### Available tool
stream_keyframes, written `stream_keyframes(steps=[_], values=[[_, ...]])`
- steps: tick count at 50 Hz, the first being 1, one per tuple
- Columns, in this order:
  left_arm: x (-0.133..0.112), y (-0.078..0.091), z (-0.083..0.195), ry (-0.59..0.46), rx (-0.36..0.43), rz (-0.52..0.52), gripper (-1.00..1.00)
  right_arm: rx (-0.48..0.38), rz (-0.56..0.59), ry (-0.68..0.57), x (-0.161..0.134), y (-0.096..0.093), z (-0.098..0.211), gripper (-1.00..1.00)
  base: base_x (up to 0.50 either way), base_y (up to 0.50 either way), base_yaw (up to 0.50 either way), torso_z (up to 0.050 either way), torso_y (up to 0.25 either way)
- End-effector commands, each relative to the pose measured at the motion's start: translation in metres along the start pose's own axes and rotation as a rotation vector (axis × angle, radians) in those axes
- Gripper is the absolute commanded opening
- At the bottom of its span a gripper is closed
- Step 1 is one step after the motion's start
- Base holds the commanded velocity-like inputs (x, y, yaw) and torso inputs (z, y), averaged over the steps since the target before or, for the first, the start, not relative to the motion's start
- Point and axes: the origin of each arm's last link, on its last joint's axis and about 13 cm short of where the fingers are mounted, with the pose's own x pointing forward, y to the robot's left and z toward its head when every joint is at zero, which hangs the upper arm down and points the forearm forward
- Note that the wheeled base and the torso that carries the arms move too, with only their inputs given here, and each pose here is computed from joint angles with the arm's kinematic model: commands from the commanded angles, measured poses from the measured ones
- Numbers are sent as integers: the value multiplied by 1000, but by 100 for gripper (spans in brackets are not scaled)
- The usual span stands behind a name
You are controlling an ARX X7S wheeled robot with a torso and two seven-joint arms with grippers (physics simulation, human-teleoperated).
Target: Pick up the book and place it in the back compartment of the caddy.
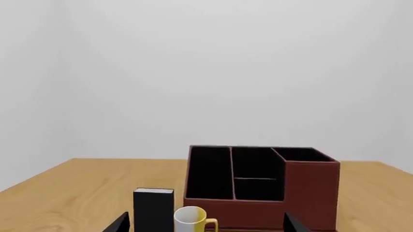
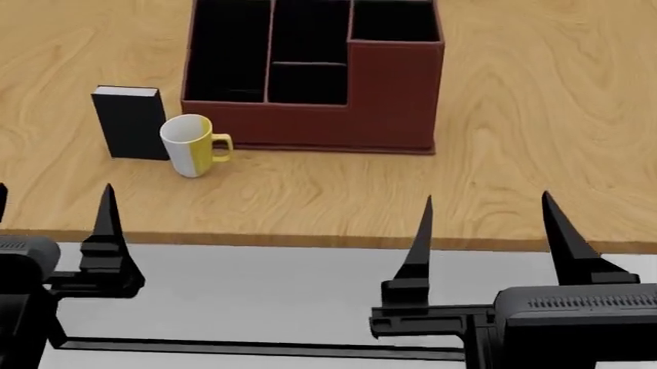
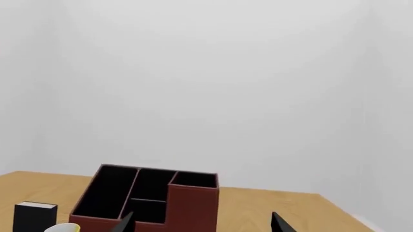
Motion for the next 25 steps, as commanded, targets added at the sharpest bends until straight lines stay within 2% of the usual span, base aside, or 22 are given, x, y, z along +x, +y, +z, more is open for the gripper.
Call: stream_keyframes(steps=[1, 25], values=[[0, 1, 2, -5, -5, 6, 100, -12, -3, 4, -1, -1, 0, 100, 500, -70, 0, 0, 0], [0, 4, 6, -16, -24, 7, 100, -42, -6, 5, -1, 1, 2, 100, 500, -11, 0, 0, 1]])
